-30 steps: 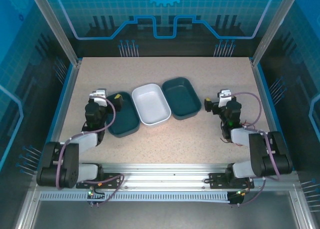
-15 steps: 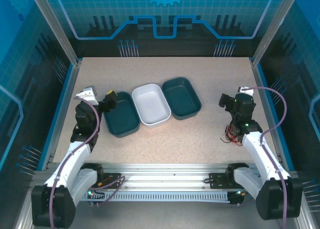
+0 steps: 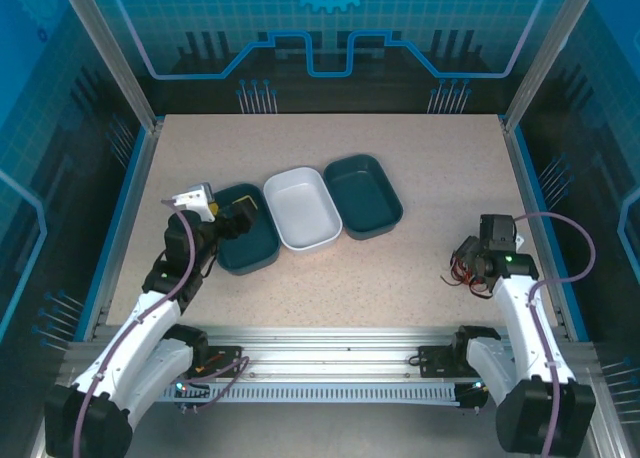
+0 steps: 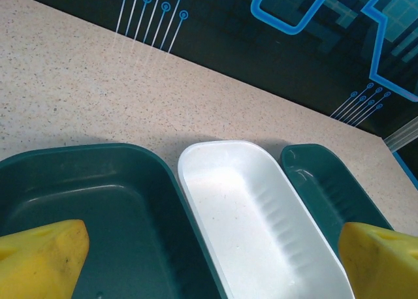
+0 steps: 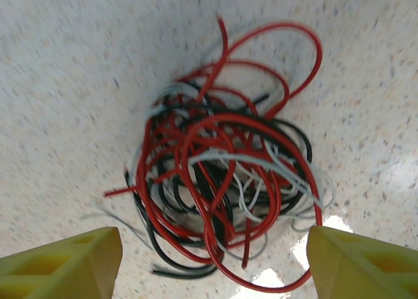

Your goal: Untangle the cables

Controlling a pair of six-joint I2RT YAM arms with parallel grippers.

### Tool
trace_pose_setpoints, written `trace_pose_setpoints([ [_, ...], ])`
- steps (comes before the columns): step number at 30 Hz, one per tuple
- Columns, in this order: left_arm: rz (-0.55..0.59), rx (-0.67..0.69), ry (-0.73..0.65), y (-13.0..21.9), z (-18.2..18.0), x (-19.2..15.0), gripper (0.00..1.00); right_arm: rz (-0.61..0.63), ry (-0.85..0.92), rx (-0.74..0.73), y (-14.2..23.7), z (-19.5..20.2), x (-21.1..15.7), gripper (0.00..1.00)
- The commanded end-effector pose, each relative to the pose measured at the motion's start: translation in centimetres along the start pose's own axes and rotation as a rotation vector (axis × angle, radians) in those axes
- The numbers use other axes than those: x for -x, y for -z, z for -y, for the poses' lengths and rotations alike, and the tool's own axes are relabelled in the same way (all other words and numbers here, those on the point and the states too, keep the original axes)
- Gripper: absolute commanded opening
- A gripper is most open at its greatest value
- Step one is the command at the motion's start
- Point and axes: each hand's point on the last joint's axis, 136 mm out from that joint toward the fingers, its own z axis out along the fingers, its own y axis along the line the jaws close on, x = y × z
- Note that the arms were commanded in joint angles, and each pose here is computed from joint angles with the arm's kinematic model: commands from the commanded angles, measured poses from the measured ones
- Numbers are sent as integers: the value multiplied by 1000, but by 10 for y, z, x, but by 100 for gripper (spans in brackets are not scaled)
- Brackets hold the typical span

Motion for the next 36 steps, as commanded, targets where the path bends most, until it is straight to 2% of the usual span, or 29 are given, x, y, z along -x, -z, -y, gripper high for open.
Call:
trace_pose_setpoints([
  [1, 2, -21, 19, 2, 8, 7, 99, -75, -18, 12, -9, -4, -8, 71],
  [6, -10, -41, 25, -1, 11, 4, 99, -100, 18, 23, -23, -17, -1, 58],
  [15, -70, -51, 23, -7, 15, -3, 99, -139, 94, 85, -41, -44, 10, 21],
  [21, -102, -84, -1, -12, 27, -5, 99, -184, 118, 158, -42, -59, 0, 6],
  [26, -114, -132, -54, -16, 49, -9, 99, -206, 157, 243, -28, -82, -10, 0],
  [36, -99, -256, -139, -18, 96, -15, 99, -183, 257, 373, 28, -123, -21, 0],
])
